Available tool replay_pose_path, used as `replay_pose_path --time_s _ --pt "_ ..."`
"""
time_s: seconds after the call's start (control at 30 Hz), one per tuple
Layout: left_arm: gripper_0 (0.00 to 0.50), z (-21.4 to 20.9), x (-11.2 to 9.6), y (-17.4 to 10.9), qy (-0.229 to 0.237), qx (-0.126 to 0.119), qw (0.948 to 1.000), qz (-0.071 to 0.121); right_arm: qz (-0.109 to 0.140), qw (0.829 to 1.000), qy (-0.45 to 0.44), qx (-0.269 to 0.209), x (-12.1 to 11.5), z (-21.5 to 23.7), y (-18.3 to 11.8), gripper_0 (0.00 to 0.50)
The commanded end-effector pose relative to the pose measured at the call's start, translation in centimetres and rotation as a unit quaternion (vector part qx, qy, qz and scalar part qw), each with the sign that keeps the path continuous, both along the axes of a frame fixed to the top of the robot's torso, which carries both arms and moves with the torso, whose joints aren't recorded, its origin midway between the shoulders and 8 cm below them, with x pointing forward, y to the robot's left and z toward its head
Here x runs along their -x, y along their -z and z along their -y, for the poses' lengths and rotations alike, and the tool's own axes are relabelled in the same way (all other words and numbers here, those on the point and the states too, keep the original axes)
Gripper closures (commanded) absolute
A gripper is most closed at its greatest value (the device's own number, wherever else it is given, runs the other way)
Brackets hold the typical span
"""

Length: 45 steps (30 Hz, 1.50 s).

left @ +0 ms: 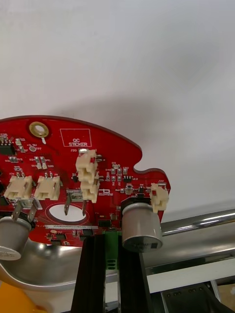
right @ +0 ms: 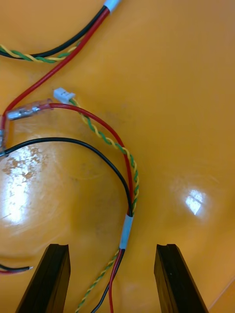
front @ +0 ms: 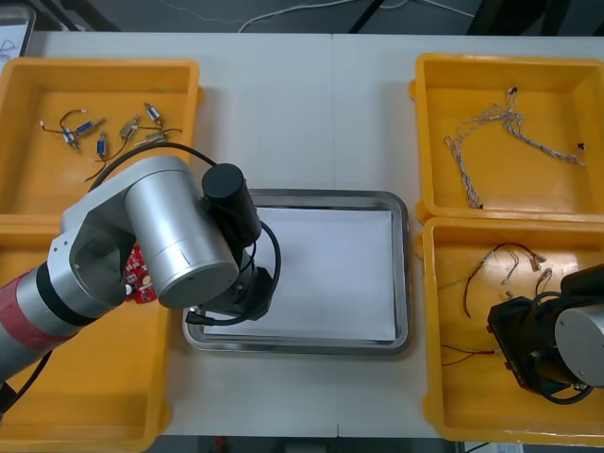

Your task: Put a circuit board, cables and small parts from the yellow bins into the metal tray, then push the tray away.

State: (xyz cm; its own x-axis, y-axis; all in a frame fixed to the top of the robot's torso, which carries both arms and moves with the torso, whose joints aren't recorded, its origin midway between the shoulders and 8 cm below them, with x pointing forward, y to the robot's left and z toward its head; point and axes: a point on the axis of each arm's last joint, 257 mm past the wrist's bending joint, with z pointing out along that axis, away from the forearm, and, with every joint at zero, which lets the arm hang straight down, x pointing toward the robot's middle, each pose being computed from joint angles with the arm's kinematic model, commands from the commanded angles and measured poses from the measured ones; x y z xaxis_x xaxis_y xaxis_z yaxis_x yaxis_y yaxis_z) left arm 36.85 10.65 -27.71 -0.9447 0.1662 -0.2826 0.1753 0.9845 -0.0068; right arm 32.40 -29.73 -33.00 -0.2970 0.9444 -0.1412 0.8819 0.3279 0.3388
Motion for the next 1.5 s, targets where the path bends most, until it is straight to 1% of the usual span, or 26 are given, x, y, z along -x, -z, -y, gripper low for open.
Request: replay_pose_path --time_s 0.03,0.3,0.53,0.67,0.93,0.97,1.0,1.03,1.07,1.13,1.17,1.2,1.27,1.4,1.5 --pt "0.500 0.4 1.1 0.2 0.019 0.004 0.9998 0.008 -0.012 1.000 0.018 -0.009 1.4 -0.7 1.3 0.000" --pt "0.500 0.1 1.0 0.4 0.016 0.002 0.9998 0.015 -0.008 1.000 0.016 -0.006 1.9 -0.9 2.1 0.000" --pt "0.500 -0.2 1.0 0.7 0.016 -0.002 0.9997 0.016 -0.014 1.000 0.014 -0.009 2.3 -1.1 2.7 0.000" --pt "0.500 -0.1 1.0 0.8 0.017 0.000 0.9997 0.016 -0.011 1.000 0.015 -0.014 1.9 -1.1 3.5 0.000" --pt "0.500 0.1 1.0 0.8 0.018 0.002 0.9997 0.017 -0.011 1.000 0.013 -0.017 1.9 -1.4 3.4 0.002" --pt "0.500 0.2 1.0 0.7 0.018 0.004 0.9997 0.018 -0.011 1.000 0.012 -0.016 1.9 -1.4 3.4 0.099" --pt "0.490 0.2 1.0 0.7 0.018 0.004 0.9997 0.018 -0.010 1.000 0.012 -0.016 1.8 -1.4 3.4 0.151" --pt "0.436 0.2 1.0 0.7 0.018 0.005 0.9997 0.018 -0.010 1.000 0.011 -0.016 1.8 -1.4 3.4 0.277" --pt "0.369 0.3 1.0 0.7 0.018 0.006 0.9997 0.018 -0.009 1.000 0.009 -0.016 1.7 -1.4 3.3 0.406" --pt "0.330 0.4 0.9 0.7 0.018 0.007 0.9996 0.018 -0.007 1.000 0.007 -0.014 1.6 -1.3 3.2 0.470" --pt "0.289 0.4 0.9 0.7 0.018 0.008 0.9996 0.019 -0.007 1.000 0.007 -0.013 1.5 -1.3 3.2 0.500" --pt "0.252 0.5 0.9 0.7 0.018 0.008 0.9996 0.019 -0.006 1.000 0.004 -0.011 1.3 -1.3 3.0 0.500" --pt "0.212 0.6 0.9 0.7 0.019 0.009 0.9996 0.020 -0.004 1.000 0.000 -0.008 1.1 -1.2 2.8 0.500" --pt "0.104 0.7 0.8 0.6 0.018 0.013 0.9995 0.022 -0.006 1.000 -0.012 0.007 0.7 -0.5 2.0 0.500" --pt "0.058 0.6 0.5 0.2 0.016 0.014 0.9994 0.026 -0.007 0.999 -0.022 0.023 0.4 0.1 0.9 0.500"
